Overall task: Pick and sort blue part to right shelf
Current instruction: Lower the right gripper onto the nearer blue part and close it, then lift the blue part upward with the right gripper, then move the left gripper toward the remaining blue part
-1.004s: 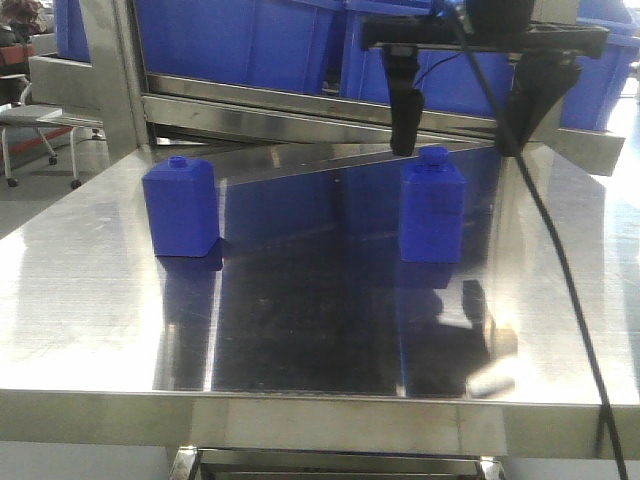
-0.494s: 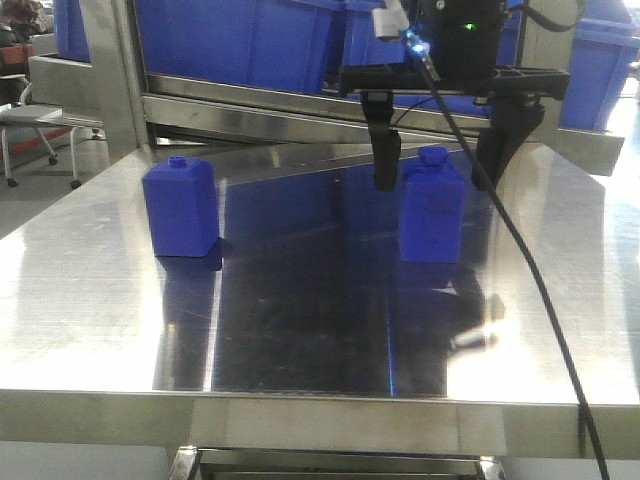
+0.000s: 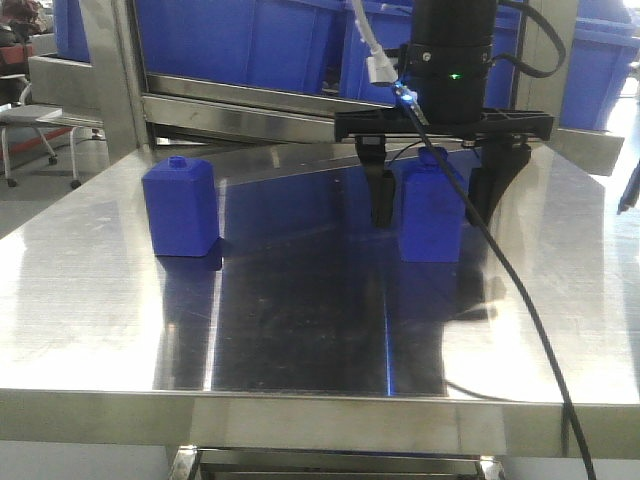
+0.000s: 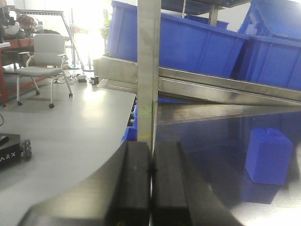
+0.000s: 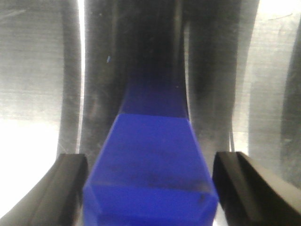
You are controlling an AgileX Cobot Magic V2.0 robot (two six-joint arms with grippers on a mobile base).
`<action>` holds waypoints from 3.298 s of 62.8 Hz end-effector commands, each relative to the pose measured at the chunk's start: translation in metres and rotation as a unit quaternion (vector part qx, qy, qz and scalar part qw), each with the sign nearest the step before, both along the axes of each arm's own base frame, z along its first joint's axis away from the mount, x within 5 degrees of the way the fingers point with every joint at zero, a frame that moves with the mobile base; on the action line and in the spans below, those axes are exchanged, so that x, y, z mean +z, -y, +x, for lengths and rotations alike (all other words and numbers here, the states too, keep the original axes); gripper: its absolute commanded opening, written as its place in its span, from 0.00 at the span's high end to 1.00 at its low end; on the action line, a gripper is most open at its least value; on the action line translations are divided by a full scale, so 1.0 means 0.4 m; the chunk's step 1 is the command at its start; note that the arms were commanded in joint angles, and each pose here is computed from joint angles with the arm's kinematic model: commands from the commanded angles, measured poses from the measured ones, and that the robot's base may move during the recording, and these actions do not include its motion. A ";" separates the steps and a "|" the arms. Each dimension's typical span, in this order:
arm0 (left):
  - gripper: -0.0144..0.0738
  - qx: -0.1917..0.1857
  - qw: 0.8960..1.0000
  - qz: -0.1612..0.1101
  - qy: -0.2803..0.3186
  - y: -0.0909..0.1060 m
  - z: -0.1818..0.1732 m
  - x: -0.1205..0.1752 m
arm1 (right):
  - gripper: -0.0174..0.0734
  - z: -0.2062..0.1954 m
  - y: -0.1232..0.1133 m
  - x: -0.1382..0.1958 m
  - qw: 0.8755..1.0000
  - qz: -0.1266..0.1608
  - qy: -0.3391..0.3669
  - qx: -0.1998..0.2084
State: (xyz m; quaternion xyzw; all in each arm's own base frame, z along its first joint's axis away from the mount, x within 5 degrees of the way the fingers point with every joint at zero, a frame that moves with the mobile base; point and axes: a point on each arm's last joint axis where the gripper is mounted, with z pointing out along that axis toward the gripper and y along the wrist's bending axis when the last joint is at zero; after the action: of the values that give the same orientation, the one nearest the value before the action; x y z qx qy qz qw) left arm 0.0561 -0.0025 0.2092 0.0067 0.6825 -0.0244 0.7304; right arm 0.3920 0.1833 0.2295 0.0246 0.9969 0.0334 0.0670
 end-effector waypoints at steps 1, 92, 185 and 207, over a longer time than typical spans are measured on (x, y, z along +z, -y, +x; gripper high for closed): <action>0.69 -0.001 0.999 -0.003 0.043 -0.001 -0.004 0.004 | 0.13 -0.006 0.003 0.084 0.999 0.021 0.046 0.000; 0.69 -0.001 0.999 -0.003 0.043 -0.001 -0.004 0.004 | 0.33 -0.094 0.200 0.267 0.969 -0.006 0.234 0.078; 0.69 -0.001 0.999 -0.003 0.043 -0.001 -0.004 0.004 | 0.33 -0.789 0.450 0.184 0.763 -0.017 0.646 0.001; 0.69 -0.001 0.999 -0.003 0.043 -0.001 -0.004 0.004 | 0.33 -0.790 0.450 0.184 0.763 -0.017 0.646 0.001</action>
State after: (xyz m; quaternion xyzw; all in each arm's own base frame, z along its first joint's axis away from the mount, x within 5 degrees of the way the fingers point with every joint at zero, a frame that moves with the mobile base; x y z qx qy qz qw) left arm 0.0561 -0.0025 0.2092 0.0067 0.6825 -0.0244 0.7304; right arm 0.0759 0.0036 0.2856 -0.0037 0.7569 0.0273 0.6529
